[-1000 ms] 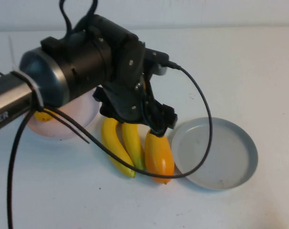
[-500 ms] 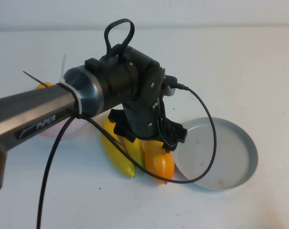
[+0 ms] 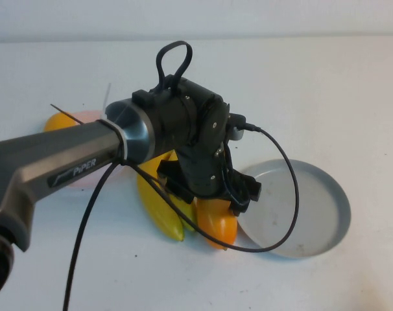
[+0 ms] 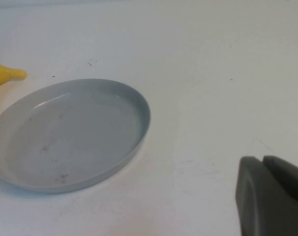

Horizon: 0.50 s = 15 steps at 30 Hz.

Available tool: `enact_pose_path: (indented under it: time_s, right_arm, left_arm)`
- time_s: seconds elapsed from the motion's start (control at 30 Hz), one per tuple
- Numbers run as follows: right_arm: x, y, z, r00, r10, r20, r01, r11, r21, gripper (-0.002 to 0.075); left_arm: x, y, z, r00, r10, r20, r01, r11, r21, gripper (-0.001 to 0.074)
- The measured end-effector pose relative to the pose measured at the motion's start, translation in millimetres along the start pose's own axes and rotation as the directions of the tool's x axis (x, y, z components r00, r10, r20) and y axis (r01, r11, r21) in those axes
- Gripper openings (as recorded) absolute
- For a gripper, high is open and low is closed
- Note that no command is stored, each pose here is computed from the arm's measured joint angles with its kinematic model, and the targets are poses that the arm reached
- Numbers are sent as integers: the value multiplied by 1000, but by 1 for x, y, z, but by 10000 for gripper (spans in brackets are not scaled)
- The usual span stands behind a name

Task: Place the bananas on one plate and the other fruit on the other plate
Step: Put one type of fruit in the left plate

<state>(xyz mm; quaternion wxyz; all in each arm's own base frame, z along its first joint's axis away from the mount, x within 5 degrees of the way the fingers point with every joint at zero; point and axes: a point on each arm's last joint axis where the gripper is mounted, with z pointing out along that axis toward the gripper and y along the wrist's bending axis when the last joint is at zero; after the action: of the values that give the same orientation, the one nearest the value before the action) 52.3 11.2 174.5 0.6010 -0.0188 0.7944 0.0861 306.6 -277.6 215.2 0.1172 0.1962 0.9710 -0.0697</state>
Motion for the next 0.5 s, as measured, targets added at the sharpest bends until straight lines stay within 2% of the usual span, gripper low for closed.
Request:
enact_pose_path:
  time_s: [0.3,0.5]
  right_arm:
    - [0,0,0,1000,0,0,0,1000,0,-17]
    - [0,0,0,1000,0,0,0,1000,0,-17]
  left_arm:
    - [-3,-1,12,1000,0,8,0,1000,3,645]
    - [-4,0,14,1000,3,8,-3,1000,1,578]
